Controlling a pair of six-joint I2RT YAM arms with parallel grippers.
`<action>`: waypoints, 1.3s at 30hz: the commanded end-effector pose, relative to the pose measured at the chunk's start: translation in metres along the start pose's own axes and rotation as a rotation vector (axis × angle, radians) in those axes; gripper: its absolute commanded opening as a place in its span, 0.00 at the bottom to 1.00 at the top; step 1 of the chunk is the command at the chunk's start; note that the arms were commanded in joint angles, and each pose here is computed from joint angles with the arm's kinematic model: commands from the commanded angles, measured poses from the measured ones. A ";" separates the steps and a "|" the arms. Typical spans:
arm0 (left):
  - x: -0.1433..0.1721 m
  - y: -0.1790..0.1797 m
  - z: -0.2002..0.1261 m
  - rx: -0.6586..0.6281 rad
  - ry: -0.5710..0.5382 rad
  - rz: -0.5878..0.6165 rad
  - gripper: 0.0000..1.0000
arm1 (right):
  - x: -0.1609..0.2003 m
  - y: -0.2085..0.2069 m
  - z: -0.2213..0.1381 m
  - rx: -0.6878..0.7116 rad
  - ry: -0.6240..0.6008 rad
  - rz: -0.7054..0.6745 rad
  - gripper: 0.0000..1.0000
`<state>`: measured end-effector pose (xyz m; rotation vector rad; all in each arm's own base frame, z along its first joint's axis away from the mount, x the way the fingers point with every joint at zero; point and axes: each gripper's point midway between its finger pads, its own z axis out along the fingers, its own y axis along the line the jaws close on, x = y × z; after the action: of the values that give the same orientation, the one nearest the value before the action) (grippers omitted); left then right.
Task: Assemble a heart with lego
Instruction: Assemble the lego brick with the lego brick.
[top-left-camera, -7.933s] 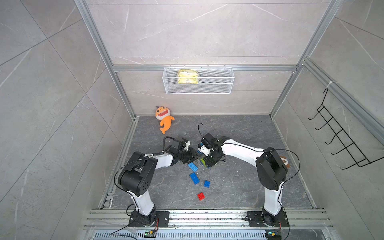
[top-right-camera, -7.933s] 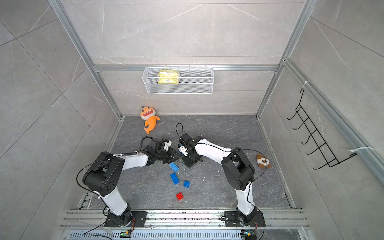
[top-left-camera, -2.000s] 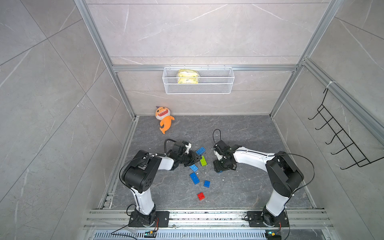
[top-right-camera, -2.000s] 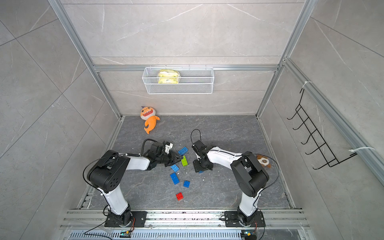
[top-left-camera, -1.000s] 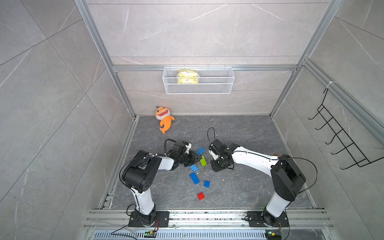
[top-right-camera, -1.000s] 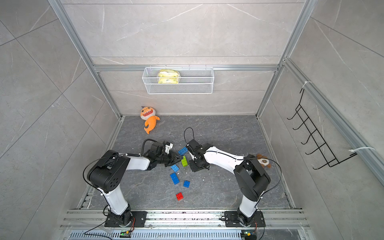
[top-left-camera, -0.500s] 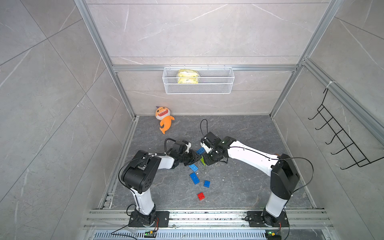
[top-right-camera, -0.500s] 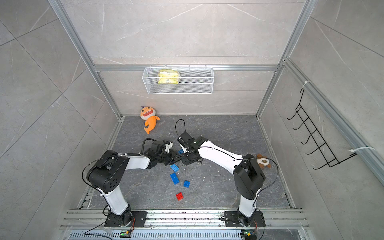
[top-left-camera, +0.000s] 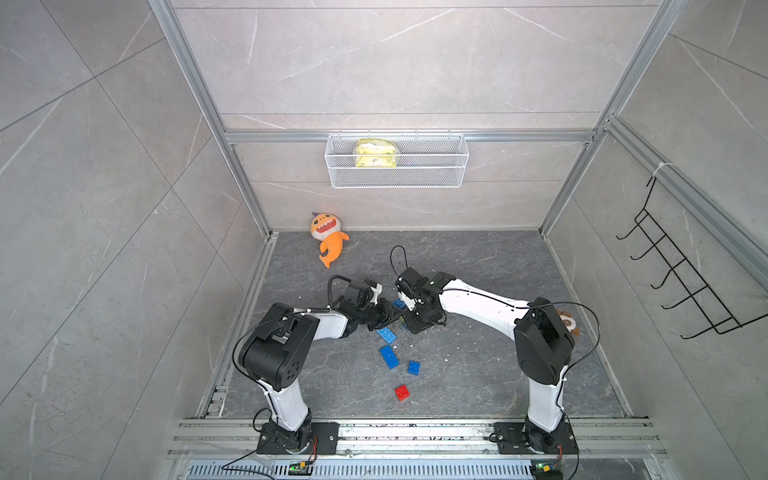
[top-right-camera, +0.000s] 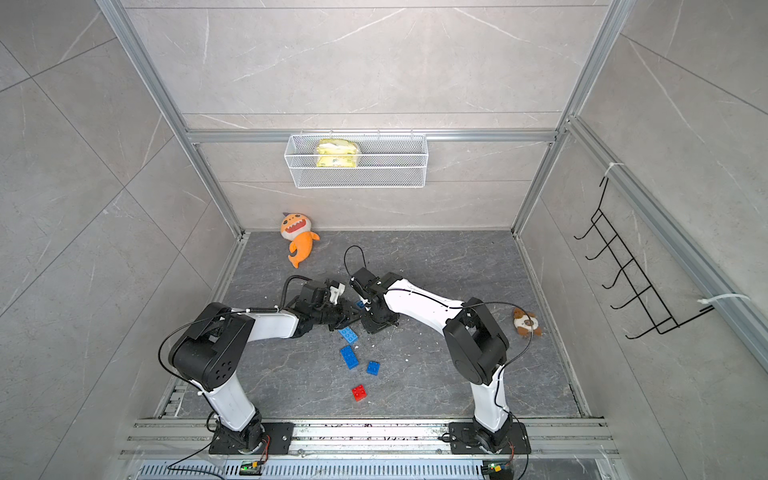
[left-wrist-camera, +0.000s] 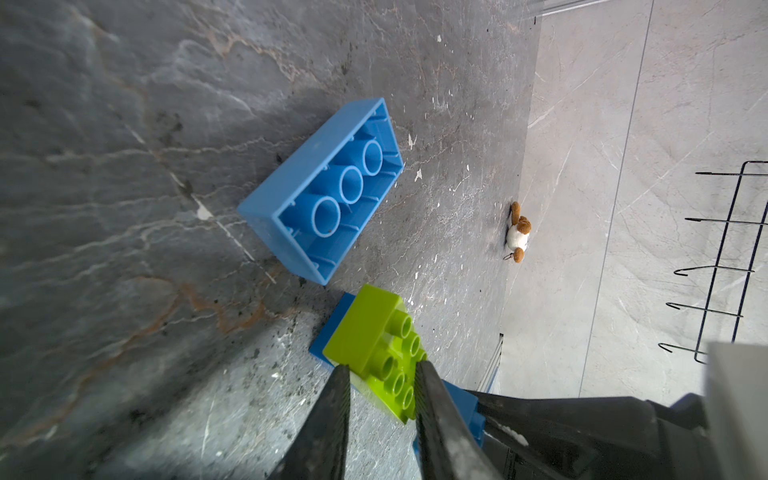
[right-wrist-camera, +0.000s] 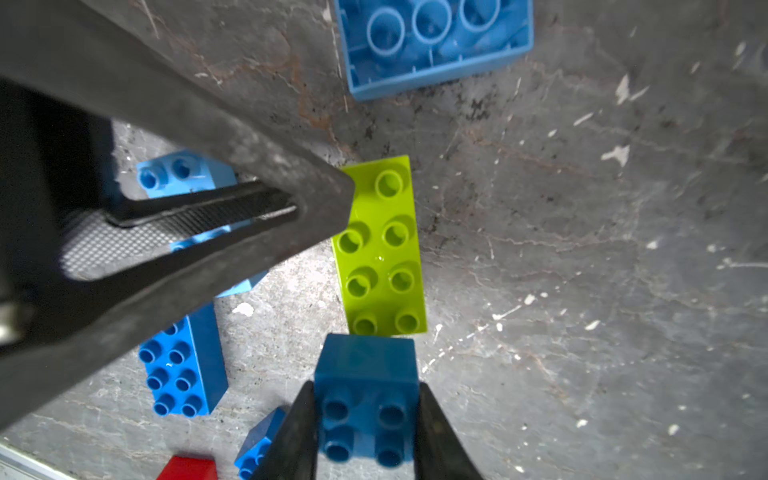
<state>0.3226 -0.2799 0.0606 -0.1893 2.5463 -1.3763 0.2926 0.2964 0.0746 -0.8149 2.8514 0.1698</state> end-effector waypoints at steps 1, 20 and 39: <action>-0.005 -0.014 -0.003 0.021 -0.012 0.029 0.31 | -0.010 -0.003 -0.025 -0.009 -0.033 -0.089 0.28; -0.002 -0.008 -0.001 0.012 -0.007 0.020 0.31 | -0.007 -0.008 -0.001 -0.036 0.051 -0.179 0.28; 0.006 0.016 0.010 -0.006 0.009 -0.021 0.31 | -0.002 -0.009 0.018 -0.058 0.092 -0.173 0.28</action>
<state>0.3227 -0.2801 0.0501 -0.1973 2.5531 -1.3760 0.3032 0.2930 0.0647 -1.0685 2.8395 0.1932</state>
